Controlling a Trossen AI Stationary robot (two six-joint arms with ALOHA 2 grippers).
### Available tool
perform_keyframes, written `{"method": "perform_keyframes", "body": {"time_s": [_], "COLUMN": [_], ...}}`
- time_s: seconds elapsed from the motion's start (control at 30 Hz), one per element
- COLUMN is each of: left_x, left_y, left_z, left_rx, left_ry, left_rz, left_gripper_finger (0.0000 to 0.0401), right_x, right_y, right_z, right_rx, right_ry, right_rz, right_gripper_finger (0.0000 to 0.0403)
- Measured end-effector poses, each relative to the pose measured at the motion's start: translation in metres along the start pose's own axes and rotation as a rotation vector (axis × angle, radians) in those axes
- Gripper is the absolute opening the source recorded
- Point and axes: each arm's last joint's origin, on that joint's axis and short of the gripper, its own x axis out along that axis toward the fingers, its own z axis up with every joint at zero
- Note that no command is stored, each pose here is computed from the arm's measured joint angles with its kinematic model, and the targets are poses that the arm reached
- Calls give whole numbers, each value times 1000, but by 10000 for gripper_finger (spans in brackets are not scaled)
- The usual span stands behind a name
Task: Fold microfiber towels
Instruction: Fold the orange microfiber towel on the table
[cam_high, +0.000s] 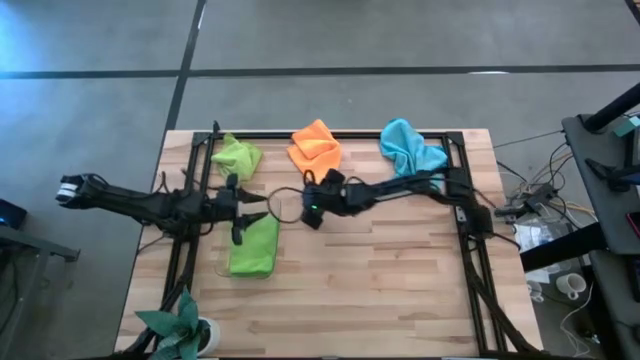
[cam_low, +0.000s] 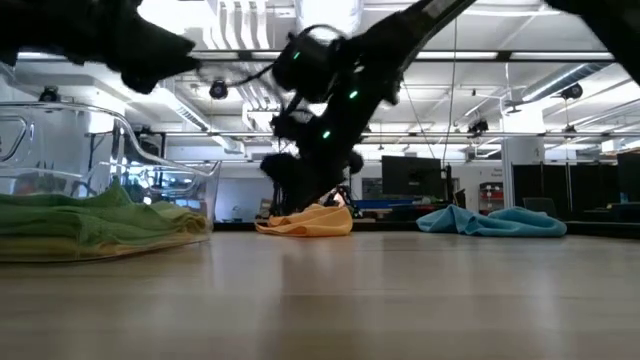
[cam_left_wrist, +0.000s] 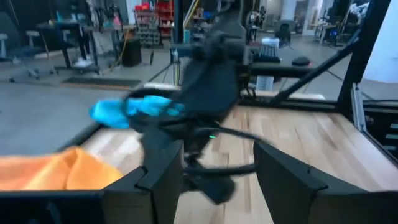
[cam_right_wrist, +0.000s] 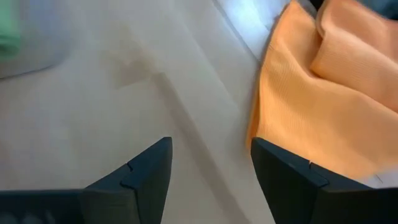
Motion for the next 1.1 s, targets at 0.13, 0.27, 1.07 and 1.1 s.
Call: {"method": "perform_keyframes", "body": {"time_s": [0.13,0.27,1.07,1.1], "left_x": [-2,-5,45,50], "left_y": [2,2,-14,-15], "left_z": [-15,-9,-20,-20], "left_rx": [-14,-26,198,203], "left_ry": [28,-14,134,151], "left_rz": [2,-1,1,1], "left_gripper_finger": [180,180,180,180], "right_x": [31,45,-148,-153], "right_y": [-11,-26,-12,-13], "right_z": [7,8,-37,-48], "right_rx": [36,57,-198,-187], "right_ry": [82,182,279,308], "right_rz": [-50,-112,217,206], "right_gripper_finger": [212,172,10,10]}}
